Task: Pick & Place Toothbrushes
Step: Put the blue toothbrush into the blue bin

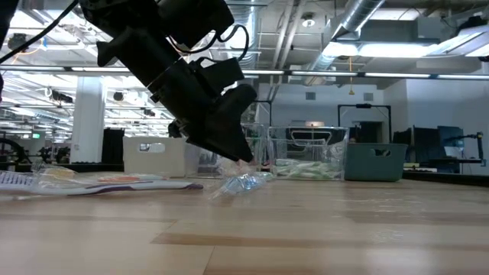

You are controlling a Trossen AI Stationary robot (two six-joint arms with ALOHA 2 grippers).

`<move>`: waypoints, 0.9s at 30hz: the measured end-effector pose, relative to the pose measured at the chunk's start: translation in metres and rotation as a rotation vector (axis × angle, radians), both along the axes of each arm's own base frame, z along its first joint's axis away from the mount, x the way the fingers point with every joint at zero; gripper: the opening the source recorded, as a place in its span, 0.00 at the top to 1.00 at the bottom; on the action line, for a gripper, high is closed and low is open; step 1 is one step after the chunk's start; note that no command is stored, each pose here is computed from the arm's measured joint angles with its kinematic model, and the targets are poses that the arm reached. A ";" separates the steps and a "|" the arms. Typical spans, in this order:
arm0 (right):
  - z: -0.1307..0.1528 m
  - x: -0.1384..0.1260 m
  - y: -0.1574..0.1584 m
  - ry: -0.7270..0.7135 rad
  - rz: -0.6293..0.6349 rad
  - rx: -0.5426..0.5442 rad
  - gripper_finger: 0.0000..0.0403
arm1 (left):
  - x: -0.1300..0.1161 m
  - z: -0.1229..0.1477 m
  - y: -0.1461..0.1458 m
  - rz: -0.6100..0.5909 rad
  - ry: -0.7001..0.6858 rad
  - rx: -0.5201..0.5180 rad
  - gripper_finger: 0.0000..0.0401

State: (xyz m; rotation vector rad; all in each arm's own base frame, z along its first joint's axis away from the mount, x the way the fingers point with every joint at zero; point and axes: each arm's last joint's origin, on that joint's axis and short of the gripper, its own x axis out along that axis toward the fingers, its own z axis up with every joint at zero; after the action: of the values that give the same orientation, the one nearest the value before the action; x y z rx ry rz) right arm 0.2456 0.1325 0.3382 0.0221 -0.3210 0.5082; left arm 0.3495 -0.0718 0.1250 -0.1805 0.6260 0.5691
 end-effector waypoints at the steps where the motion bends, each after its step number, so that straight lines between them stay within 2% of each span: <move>1: 0.000 0.000 0.000 0.000 0.000 0.000 0.32 | 0.000 0.000 0.000 -0.001 0.001 -0.001 0.64; 14: 0.000 0.000 0.000 0.000 0.000 0.000 0.32 | 0.000 0.000 -0.006 -0.058 0.005 -0.049 0.64; 27: 0.000 -0.004 0.008 -0.002 0.032 0.000 0.32 | -0.004 0.005 -0.039 -0.184 -0.047 -0.032 0.64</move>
State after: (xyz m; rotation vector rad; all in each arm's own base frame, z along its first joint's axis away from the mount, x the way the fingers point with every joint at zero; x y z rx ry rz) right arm 0.2414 0.1403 0.3382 0.0271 -0.3226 0.5401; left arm 0.3455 -0.1108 0.1304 -0.1634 0.5994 0.3767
